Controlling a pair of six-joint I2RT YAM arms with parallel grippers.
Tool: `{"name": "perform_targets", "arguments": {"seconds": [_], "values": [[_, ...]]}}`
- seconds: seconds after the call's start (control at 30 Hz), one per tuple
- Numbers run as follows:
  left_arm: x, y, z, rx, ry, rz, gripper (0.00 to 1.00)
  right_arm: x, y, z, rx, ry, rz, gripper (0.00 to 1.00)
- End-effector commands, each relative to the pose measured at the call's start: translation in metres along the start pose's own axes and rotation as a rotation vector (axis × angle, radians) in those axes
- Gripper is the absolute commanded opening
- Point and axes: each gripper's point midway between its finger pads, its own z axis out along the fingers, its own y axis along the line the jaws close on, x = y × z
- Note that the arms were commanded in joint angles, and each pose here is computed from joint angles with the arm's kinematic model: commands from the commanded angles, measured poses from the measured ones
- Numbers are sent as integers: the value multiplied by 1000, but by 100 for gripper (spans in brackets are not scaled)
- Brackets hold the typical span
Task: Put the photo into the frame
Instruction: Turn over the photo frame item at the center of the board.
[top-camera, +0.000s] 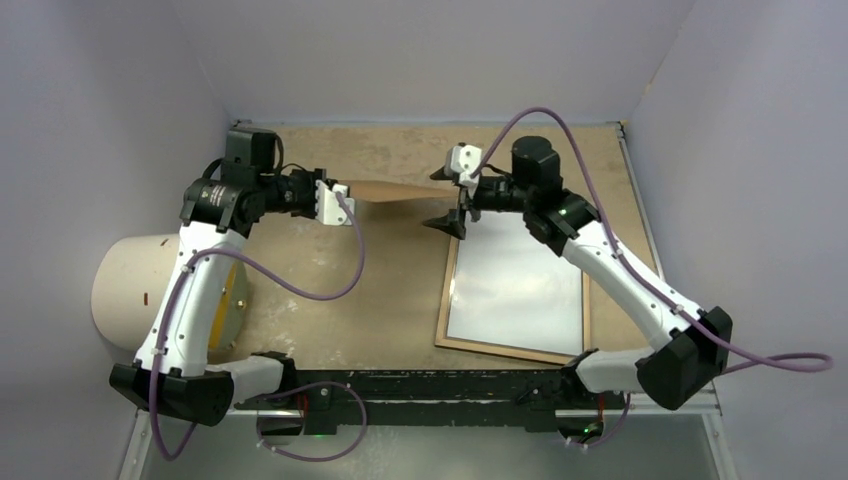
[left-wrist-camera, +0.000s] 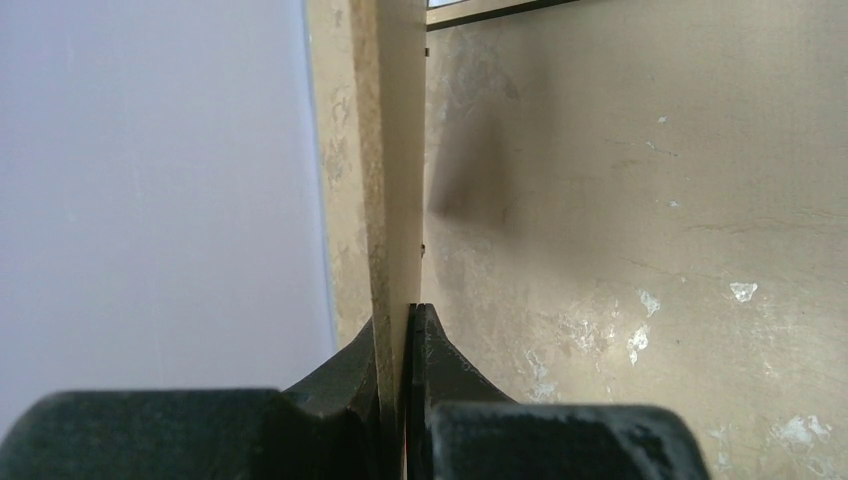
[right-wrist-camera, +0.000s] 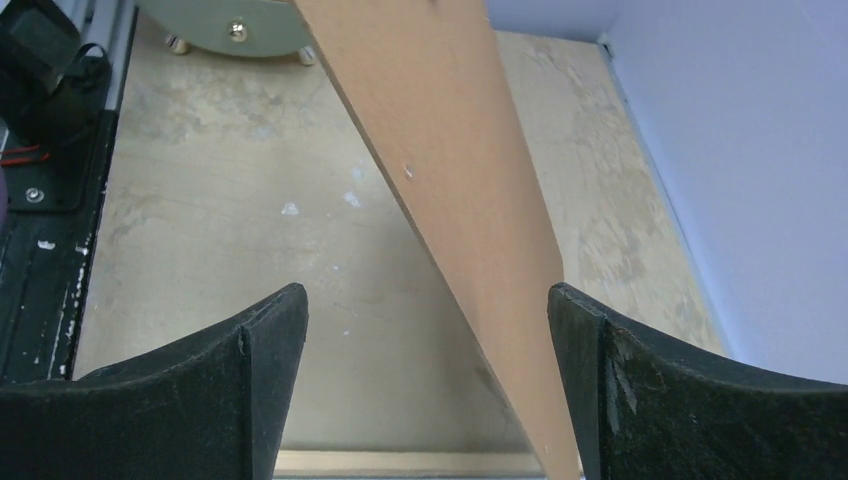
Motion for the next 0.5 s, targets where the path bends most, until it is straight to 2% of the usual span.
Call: {"name": "perform_targets", "arguments": {"seconds": [0.0, 0.07, 0.17, 0.47], "values": [[-29, 28, -18, -87, -75, 131, 0, -13, -9, 20, -17, -16, -129, 89], [-30, 27, -19, -82, -73, 132, 0, -10, -11, 30, -26, -6, -132, 85], [-30, 25, -20, -80, -71, 136, 0, -5, -17, 43, -12, 14, -154, 73], [-30, 32, -20, -102, -69, 137, 0, 3, -28, 56, 40, 1, -164, 24]]}}
